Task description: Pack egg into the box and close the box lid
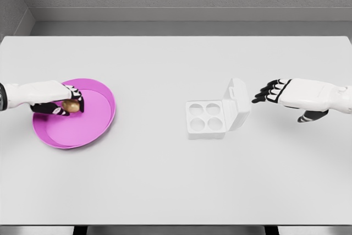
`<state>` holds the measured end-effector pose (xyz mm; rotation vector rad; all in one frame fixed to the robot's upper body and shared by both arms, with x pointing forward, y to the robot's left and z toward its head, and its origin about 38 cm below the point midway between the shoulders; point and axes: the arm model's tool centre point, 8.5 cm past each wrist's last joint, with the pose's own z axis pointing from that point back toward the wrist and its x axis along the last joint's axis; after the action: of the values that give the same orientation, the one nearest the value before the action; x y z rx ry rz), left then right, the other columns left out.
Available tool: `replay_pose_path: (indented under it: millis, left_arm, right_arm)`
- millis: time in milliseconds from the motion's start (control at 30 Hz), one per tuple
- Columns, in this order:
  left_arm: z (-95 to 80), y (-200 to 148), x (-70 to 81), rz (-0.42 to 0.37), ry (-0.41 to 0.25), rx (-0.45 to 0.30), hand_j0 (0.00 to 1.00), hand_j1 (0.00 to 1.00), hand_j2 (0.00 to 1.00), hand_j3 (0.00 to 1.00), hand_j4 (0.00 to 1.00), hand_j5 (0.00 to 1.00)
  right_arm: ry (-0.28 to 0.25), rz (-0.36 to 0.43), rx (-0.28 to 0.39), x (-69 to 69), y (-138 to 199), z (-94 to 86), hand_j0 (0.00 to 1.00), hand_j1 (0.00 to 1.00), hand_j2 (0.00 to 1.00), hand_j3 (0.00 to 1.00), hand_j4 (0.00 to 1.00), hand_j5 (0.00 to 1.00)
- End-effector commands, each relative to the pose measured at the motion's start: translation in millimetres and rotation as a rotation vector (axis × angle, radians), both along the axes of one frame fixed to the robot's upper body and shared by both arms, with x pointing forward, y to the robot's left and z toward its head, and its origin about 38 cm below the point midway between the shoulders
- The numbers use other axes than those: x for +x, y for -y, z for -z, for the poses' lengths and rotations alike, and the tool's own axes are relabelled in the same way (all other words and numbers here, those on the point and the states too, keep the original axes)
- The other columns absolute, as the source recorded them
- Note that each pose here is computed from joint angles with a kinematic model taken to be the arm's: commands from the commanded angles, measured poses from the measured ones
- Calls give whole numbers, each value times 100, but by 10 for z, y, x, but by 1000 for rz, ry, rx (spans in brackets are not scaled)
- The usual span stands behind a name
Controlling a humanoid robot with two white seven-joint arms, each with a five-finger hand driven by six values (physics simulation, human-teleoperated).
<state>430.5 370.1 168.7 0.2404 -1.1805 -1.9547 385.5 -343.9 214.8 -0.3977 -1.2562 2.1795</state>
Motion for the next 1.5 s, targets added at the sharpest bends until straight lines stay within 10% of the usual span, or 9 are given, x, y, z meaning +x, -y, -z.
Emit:
replay_pose_path:
  millis: [0,700,933,1467]
  left_arm:
    - [-75,133,-8,38,19,-15,32,32,32,32,32,32]
    - [-447,2345,-106,542,137,-210,30,30,30,30,30,30]
    - [-408,2805,126,541,140,-227,30,30,30,30,30,30]
    - [-104,2952,12,578,65,-192,32,32,32,32,32,32]
  right_arm:
    - [0,4,3,1,8,-10,100,100,100,100,100,100]
    - [1,6,1,1,19,-19,100,100,100,100,100,100]
    - [2,6,0,0,24,-21,100,100,100,100,100,100]
    - [2,4,1,0,15,-21,100,100,100,100,100,100]
